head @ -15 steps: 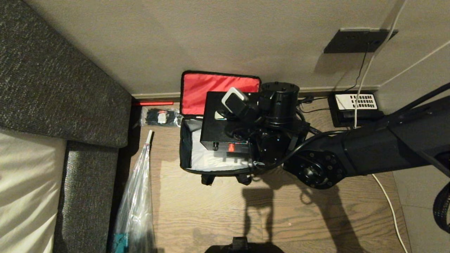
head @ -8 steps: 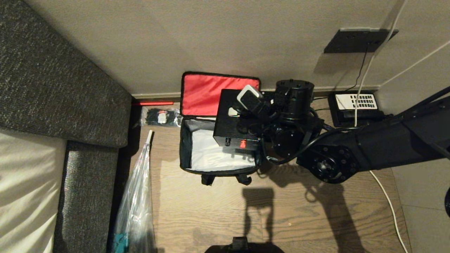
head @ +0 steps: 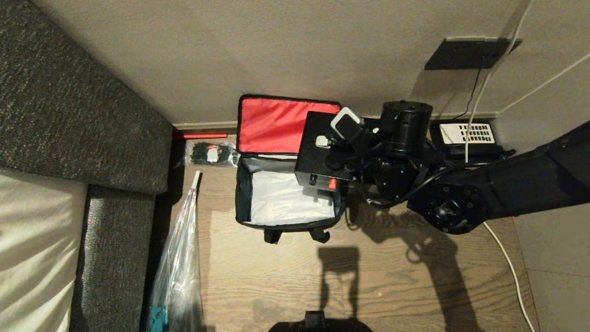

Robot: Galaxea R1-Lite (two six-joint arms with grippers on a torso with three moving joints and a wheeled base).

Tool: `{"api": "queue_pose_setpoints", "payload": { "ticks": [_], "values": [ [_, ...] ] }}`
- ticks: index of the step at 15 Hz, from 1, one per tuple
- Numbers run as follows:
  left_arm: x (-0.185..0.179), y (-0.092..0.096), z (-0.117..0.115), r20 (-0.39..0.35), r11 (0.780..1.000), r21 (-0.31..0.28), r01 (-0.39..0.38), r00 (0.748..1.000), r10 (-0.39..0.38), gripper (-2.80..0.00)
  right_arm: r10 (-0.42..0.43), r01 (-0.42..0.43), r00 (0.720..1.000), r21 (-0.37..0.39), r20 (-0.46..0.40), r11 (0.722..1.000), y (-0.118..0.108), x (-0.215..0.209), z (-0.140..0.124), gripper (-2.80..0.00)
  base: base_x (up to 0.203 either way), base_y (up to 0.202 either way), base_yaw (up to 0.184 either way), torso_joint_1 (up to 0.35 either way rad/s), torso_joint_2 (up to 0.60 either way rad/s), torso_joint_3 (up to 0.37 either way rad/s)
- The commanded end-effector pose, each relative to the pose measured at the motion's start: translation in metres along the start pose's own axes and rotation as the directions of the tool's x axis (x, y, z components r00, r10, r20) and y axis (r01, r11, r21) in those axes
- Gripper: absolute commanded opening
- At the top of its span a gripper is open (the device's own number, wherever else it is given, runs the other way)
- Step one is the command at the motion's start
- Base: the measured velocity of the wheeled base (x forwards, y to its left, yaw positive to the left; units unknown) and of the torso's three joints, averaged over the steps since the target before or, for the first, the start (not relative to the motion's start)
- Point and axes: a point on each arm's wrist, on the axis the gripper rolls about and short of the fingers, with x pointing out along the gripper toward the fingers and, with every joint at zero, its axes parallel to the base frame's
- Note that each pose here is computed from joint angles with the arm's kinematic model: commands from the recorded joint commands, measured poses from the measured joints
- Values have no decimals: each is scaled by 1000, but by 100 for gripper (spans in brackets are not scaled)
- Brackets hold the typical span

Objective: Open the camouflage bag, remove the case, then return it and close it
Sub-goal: Release the handle

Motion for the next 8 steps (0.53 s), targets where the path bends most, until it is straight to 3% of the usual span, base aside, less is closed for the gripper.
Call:
{"api": "queue_pose_setpoints", "payload": {
  "ticks": [1, 8],
  "values": [
    [0, 0, -1, -1, 1000, 0, 0, 1000, 0, -280, -25, 25, 999, -1, -23, 1000, -9, 5, -7, -280, 0, 0, 0, 0, 0, 0],
    [0, 0, -1, -1, 1000, 0, 0, 1000, 0, -280, -52, 52, 997, -4, -60, 999, -25, 13, -23, -280, 0, 0, 0, 0, 0, 0]
  ]
}}
